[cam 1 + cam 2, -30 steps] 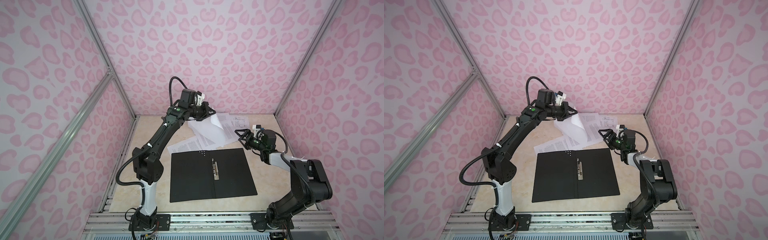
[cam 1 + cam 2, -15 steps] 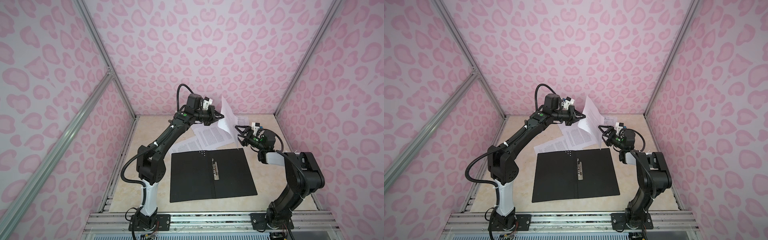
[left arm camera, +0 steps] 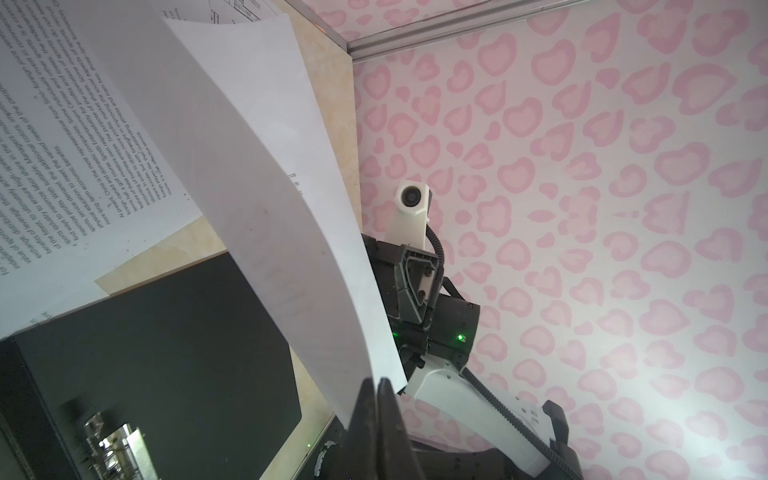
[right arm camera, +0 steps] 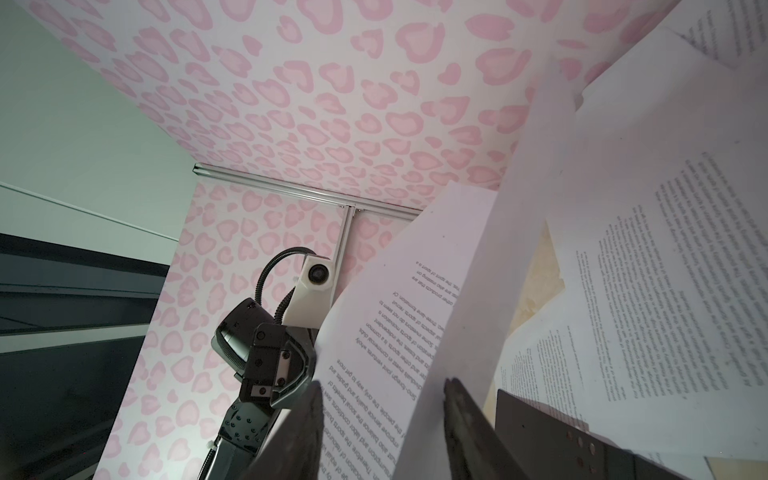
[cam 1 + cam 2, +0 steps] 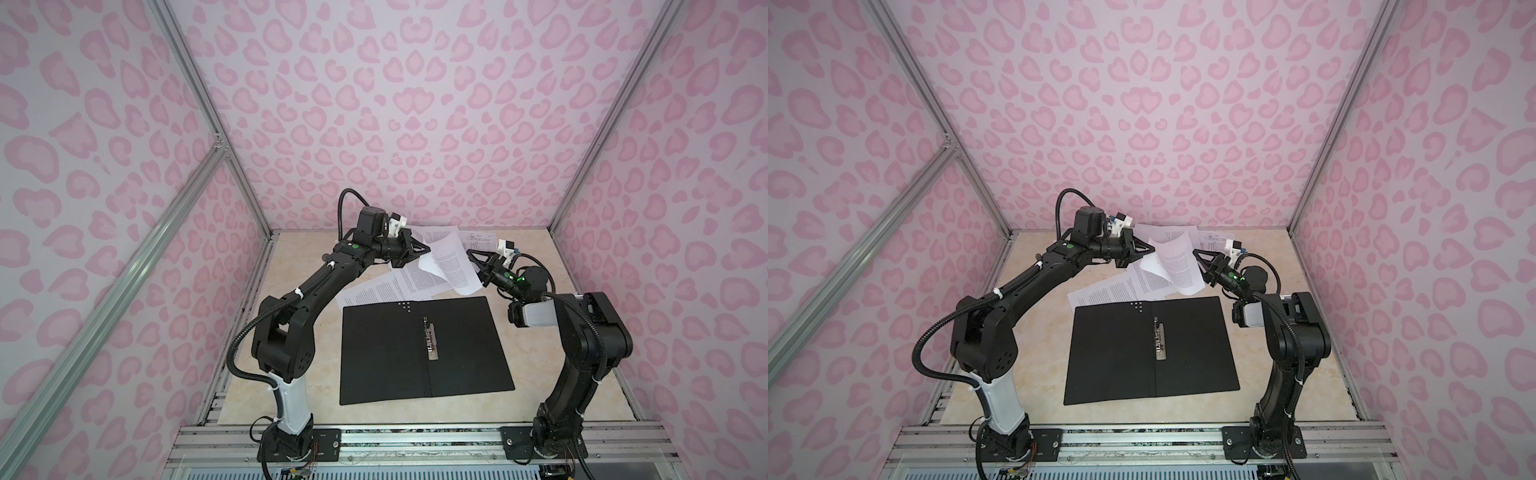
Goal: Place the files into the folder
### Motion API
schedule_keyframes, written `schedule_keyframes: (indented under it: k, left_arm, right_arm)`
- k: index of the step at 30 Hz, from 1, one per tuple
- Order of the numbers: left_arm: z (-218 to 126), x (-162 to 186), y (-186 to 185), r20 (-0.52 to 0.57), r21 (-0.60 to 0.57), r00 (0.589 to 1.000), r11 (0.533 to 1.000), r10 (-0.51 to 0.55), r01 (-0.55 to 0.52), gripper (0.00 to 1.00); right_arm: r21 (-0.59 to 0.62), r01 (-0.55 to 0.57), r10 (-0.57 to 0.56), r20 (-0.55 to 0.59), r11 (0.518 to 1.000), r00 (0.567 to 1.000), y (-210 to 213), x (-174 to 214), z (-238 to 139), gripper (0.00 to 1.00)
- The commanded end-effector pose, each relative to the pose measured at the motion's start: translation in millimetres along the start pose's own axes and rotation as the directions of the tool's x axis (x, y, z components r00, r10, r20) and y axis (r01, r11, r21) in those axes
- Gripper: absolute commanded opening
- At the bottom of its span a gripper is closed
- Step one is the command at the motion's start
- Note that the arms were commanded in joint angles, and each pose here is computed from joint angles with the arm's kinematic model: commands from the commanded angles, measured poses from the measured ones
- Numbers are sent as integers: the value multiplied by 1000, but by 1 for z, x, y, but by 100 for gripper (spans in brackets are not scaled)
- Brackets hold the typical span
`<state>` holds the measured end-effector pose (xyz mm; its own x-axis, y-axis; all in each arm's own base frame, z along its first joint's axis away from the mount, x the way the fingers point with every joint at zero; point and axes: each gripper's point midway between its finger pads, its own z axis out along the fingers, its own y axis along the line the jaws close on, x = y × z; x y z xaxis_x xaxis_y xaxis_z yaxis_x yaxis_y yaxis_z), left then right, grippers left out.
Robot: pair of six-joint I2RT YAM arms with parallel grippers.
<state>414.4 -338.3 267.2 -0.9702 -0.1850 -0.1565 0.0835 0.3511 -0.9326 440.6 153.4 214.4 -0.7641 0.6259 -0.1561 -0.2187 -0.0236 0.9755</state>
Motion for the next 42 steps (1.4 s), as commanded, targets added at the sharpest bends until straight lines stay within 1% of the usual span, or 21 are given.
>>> schedule_keyframes:
  k: [1,4,11,14,23,24,25,26,27,28,29,30,32,33,34,35,38,40,42]
  left_arm:
    - [-9,-1,-23,14,84,998,994,69,-70,5]
    - [-10,1,-32,4,116,995,989,95,-95,6]
    - [-15,3,-46,3,150,985,973,175,-174,9]
    - [-14,5,-49,-6,164,981,968,194,-191,9]
    - [-15,6,-49,-11,176,976,961,217,-212,9]
    - [-15,7,-48,-10,171,975,961,224,-219,9]
    - [-16,7,-45,-7,158,975,963,224,-220,11]
    - [-18,7,-40,-2,127,973,965,232,-230,17]
    - [-22,7,-32,9,78,971,968,239,-239,31]
    - [-28,6,-17,32,1,968,969,247,-247,54]
    - [-37,5,1,53,-96,966,965,252,-246,83]
    - [-48,6,20,68,-208,960,945,270,-251,98]
    - [-70,11,54,81,-396,948,882,309,-254,98]
    - [-79,18,69,68,-457,947,854,313,-250,98]
    - [-85,26,84,55,-502,949,831,309,-241,98]
    - [-88,34,94,37,-518,954,822,298,-237,98]
    - [-89,73,148,-43,-566,982,805,186,-177,98]
    - [-88,94,176,-72,-585,990,799,125,-143,98]
    - [-88,112,199,-94,-604,993,788,77,-118,98]
  right_arm:
    - [16,27,-26,-19,1000,999,-5,5,3,44]
    - [34,19,-18,-27,999,999,-11,9,5,41]
    - [100,6,-2,-48,995,999,-30,18,6,35]
    - [117,10,-3,-58,993,998,-33,21,6,31]
    - [137,9,1,-78,990,997,-35,27,8,3]
    - [138,11,0,-77,990,997,-34,27,8,0]
    - [140,13,-2,-78,990,997,-33,27,7,0]
    - [141,15,-4,-82,990,997,-32,28,7,0]
    - [142,17,-5,-86,990,996,-29,29,6,0]
    - [147,18,-5,-89,989,996,-25,30,6,0]
    - [155,29,-14,-96,987,995,-21,32,5,0]
    - [184,33,-15,-100,982,995,-22,34,2,0]
    - [256,54,-23,-123,965,992,-26,40,-5,0]
    - [294,67,-28,-136,953,990,-29,44,-11,0]
    - [349,74,-22,-151,934,988,-34,48,-20,0]
    - [395,88,-22,-168,915,986,-41,52,-29,0]
    - [529,124,-1,-226,839,974,-61,65,-58,0]
    - [609,161,13,-271,777,962,-73,74,-79,0]
    - [723,228,6,-305,653,952,-90,78,-111,0]
